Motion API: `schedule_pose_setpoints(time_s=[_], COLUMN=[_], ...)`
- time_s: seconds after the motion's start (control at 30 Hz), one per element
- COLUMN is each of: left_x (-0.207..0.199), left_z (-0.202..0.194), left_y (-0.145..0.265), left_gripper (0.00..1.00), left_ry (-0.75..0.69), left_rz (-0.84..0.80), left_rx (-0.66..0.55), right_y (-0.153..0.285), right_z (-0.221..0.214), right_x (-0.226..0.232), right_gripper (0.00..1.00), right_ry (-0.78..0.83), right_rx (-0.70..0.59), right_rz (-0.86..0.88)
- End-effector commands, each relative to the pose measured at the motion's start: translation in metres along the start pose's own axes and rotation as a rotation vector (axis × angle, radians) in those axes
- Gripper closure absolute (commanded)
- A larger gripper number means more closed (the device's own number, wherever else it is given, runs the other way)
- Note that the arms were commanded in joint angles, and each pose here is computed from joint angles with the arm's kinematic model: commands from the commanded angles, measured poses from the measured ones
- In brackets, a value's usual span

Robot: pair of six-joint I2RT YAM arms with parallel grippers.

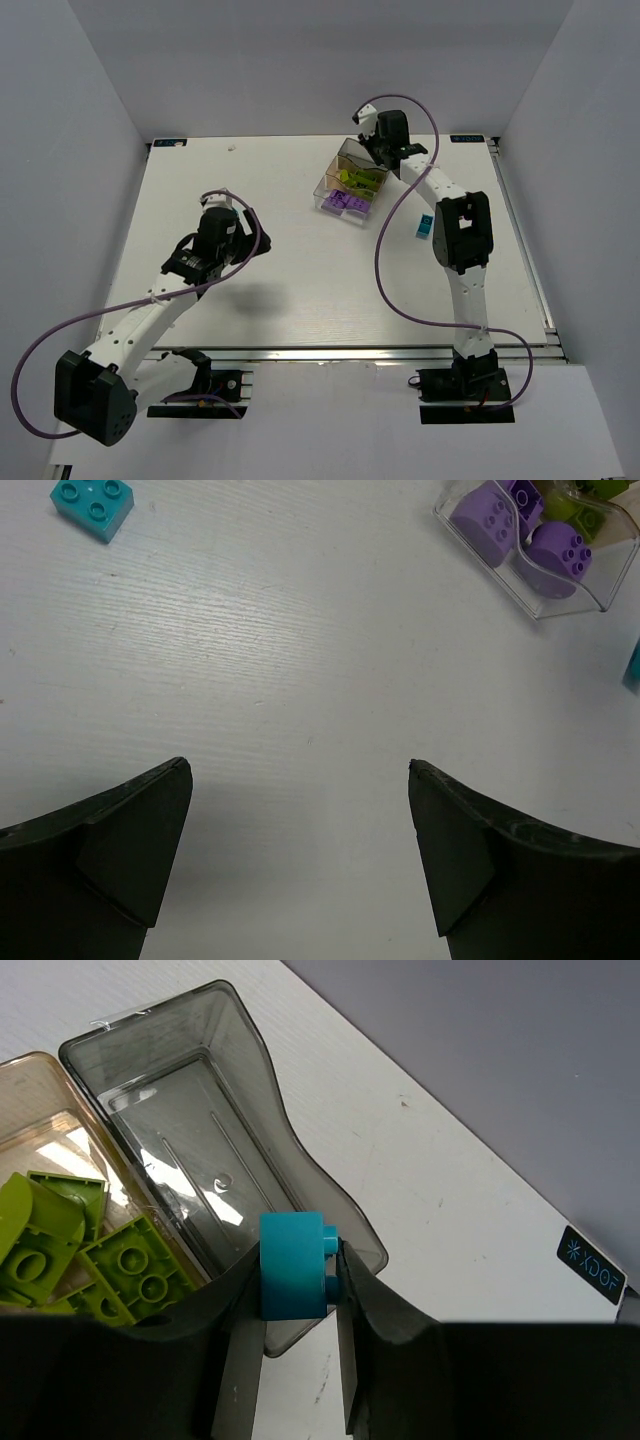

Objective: Sort the legos into containers by color

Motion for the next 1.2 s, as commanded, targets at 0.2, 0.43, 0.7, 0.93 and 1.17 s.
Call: schedule_pose_setpoints(time_s=[0.2,0.43,0.7,0.93,1.17], left_x=[0.009,0.011,0.018,0.028,0.033], left_z=[0.0,0.008,0.011,0.015,0.031], left_y=[0.004,0.005,0.002,-0.007,-0.019], left_gripper=[0.02,0.02,0.02,0.02,0.02], left_ry=[0.014,0.0,0.002,0.003,-0.007], left_rz=[0.043,0.077,0.12,0.181,0.152], left_rx=[-0.014,-0.02,-0.019,0.03,0.076], right_y=[-0.012,-0.014,0.017,0.1,0.179], right_z=[0.004,-0.003,0.012,0.034,0.038], right_x=[-0.008,-0.007,-0.022,-0.02,0.038], right_gripper=[0.72,0.41,0.11,0.11,0.57], right_ry=[0.037,0.031,0.018,-0.004,-0.099], right_rx=[-0.038,-0.026,-0.053,-0.28,-0.492], right_rz=[-0.043,-0.029,0.017,0.329,0.762])
Point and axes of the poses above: each gripper's point midway between its finger pads, its own y axis back along the fingers, its own x axis along the line the jaws close on, z = x × y, the point moved 6 cm from there along y, back along the fingers, and after that the axes turned 9 degrees about y, right-handed, at the moved point
